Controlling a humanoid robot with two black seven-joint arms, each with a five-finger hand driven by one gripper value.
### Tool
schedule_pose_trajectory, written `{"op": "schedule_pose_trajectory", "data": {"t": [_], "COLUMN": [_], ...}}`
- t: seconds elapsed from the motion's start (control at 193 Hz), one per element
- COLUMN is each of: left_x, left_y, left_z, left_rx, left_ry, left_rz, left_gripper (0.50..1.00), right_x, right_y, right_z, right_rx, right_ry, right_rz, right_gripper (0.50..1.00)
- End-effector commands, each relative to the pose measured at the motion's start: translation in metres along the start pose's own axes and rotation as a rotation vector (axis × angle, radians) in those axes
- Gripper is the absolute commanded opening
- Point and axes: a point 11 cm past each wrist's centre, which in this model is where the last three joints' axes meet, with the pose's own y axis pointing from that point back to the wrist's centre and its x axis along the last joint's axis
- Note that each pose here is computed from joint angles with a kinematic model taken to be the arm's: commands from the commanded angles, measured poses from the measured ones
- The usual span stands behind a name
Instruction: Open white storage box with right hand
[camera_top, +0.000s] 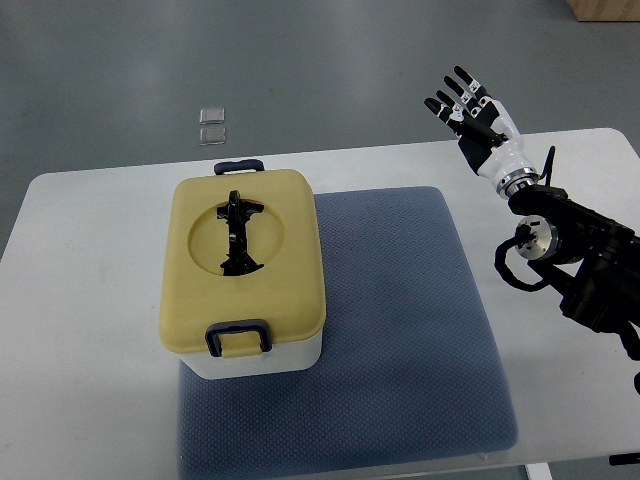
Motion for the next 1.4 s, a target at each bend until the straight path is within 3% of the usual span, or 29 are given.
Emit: {"op": "schedule_pose_trajectory", "data": {"t": [0.0,1.13,1.395], "left_x": [0.001,0.004,0.004], "left_y": [0.000,0.001,0.001], "left_z": [0.000,0.005,0.005], "left_rx": [0.000,-0.008,-0.008], "left_ry": [0.002,0.003,0.003], "left_rz": [0.002,0.020,0.020], "left_gripper": [1.000,1.000,1.000], "right_x": [0.000,0.003,-0.017], "right_y": [0.000,0.000,-0.018], "right_z": [0.000,-0.002,-0.031], "right_rx": [0.000,-0.001,0.042], "right_ry": [0.000,0.024,0.093], "right_rz": [0.000,-0.003,-0.083], "right_gripper": [0.930,0.930,0.930]}}
